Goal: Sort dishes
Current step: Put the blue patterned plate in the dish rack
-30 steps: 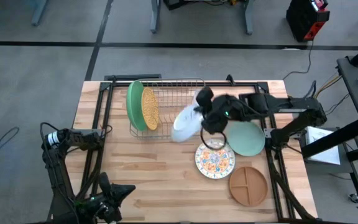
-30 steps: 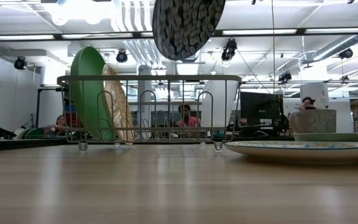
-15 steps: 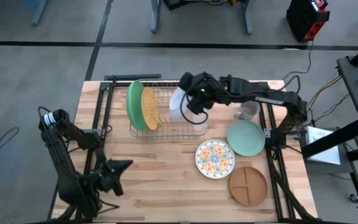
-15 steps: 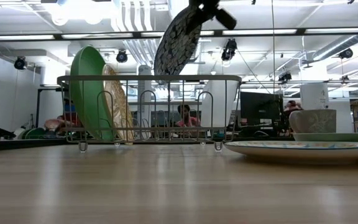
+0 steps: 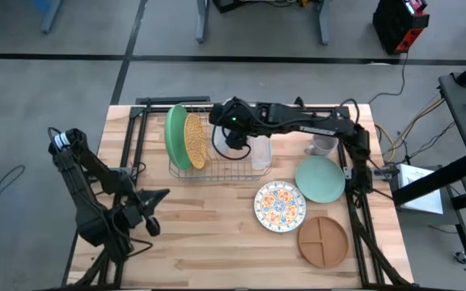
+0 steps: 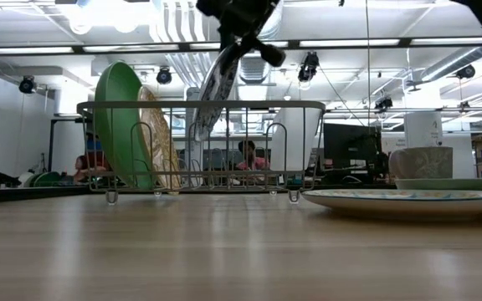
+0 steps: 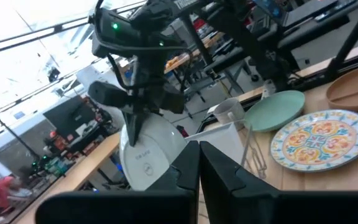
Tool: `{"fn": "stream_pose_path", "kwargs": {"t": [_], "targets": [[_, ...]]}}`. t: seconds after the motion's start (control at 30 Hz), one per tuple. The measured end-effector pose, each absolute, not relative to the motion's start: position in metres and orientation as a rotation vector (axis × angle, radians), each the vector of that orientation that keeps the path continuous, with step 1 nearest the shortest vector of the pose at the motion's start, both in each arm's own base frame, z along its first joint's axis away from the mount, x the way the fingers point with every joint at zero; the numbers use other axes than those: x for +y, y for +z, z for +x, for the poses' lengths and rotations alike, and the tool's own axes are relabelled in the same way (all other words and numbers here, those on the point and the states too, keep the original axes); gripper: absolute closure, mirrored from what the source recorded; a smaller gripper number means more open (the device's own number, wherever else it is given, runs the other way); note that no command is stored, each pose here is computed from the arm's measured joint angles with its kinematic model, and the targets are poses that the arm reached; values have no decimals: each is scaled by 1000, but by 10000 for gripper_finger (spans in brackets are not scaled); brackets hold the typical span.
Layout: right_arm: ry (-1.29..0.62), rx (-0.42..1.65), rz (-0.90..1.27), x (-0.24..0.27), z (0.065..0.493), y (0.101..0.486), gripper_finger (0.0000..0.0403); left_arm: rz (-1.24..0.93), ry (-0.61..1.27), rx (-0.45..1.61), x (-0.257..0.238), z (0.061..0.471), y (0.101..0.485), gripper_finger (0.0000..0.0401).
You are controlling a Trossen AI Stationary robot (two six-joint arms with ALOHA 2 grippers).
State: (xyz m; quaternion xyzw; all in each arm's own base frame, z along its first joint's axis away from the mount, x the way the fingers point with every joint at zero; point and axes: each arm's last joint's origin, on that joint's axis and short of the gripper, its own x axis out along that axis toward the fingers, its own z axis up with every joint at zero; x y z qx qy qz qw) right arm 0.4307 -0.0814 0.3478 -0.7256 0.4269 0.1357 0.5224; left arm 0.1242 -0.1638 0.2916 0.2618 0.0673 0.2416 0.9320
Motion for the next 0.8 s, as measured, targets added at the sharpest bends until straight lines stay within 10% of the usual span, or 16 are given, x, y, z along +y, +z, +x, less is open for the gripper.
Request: {"fn": "stream_pose_path", "kwargs": {"t": [0.8], "targets": [[388, 993, -1769, -90, 452, 322, 394, 607, 515, 166, -152, 123, 263, 401]]}}
